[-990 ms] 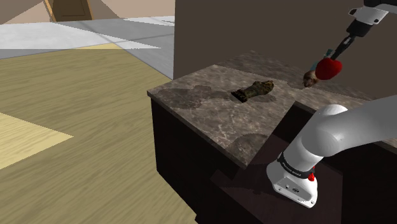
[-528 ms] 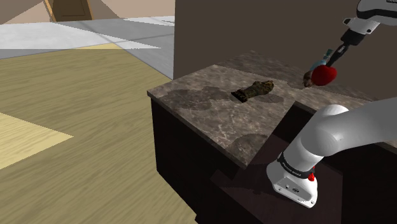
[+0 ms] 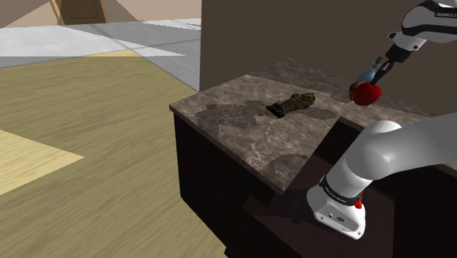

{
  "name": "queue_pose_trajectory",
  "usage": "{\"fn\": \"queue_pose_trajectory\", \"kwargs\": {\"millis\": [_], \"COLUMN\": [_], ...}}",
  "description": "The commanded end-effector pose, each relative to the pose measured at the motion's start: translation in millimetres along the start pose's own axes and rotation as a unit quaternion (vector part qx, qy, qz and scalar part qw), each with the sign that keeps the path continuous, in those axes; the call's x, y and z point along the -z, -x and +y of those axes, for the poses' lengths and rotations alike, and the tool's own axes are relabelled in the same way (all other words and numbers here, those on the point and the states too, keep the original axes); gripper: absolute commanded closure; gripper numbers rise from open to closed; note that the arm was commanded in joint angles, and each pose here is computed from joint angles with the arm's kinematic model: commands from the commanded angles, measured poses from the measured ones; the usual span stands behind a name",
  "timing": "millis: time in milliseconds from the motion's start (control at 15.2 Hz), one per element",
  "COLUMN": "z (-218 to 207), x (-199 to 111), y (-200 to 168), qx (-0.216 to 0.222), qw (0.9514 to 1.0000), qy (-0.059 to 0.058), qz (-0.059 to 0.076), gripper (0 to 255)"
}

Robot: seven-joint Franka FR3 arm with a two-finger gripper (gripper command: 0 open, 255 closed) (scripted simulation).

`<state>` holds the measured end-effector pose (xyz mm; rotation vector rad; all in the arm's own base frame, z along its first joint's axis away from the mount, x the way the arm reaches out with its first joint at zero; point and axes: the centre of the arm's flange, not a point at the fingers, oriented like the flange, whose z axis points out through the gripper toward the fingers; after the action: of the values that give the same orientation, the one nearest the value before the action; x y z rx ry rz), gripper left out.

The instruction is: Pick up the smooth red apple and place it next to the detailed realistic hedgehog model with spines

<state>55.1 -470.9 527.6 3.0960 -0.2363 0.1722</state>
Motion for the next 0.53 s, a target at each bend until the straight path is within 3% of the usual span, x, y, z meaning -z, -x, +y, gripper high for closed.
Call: {"fn": "queue_pose_trajectory", "kwargs": {"millis": [0,462], "z": [-1,-1], "x": [-11,-48], "y": [1,5], "qx": [0.0,0.0], "qw": [1.0,1.0], "qy": [0.0,0.0], "qz": [0.0,0.0], "gripper": [255,255]}}
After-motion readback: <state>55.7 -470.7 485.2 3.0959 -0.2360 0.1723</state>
